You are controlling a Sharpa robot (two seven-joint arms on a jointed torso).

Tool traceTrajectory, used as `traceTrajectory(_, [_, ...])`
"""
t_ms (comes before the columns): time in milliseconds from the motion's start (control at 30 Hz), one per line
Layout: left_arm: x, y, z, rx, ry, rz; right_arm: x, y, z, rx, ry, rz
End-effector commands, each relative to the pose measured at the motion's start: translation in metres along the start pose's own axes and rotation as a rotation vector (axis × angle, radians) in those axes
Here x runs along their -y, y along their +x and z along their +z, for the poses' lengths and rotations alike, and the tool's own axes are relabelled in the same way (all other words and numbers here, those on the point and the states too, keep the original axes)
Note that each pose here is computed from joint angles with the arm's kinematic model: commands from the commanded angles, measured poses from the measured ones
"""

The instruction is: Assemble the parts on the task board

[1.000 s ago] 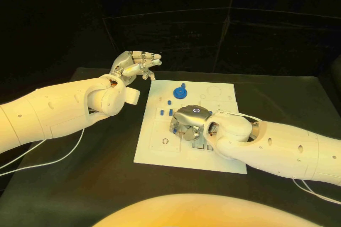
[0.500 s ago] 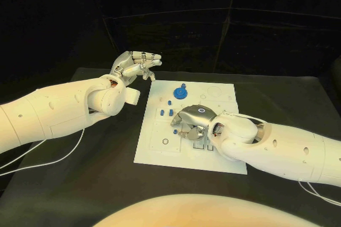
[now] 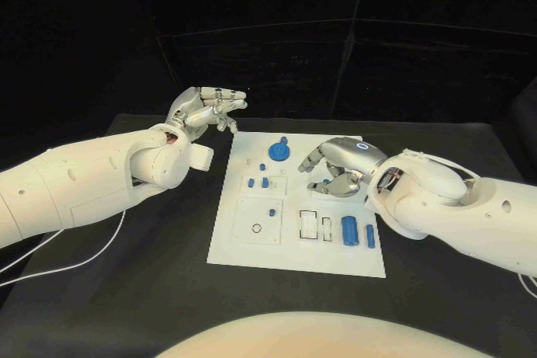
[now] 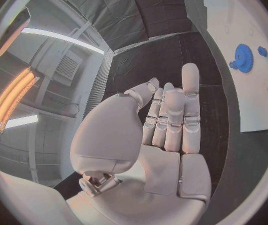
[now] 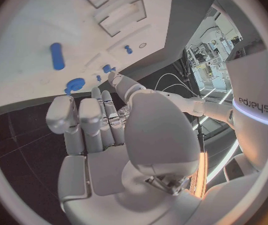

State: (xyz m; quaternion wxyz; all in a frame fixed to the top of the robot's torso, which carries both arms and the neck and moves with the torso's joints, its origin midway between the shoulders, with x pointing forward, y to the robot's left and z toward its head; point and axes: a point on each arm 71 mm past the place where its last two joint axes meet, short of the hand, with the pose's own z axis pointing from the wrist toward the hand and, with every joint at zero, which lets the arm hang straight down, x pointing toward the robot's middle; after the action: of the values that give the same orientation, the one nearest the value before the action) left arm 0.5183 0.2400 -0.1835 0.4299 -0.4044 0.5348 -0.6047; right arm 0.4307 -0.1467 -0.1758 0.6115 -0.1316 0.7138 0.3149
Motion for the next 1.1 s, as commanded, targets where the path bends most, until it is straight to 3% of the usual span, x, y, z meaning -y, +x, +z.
traceTrajectory(33, [0.0014,0.0013,0.0009,-0.009,0.011,-0.008,0.018,-0.002,-0.004,-0.062,0.096,0.003])
traceTrajectory(167, [0.001,0.0021,0.0017,-0.01,0.01,-0.009,0.034,-0.006,-0.006,-0.084,0.143,-0.041])
traceTrajectory(400, [0.0006,0.0028,0.0024,-0.012,0.009,-0.01,0.041,-0.003,-0.003,-0.133,0.166,-0.079])
traceTrajectory(700, [0.0003,0.0023,0.0028,-0.012,0.009,-0.009,0.038,0.005,0.002,-0.196,0.149,-0.089])
traceTrajectory(1100, [-0.0002,0.0025,0.0032,-0.013,0.007,-0.01,0.031,0.017,0.011,-0.228,0.117,-0.082])
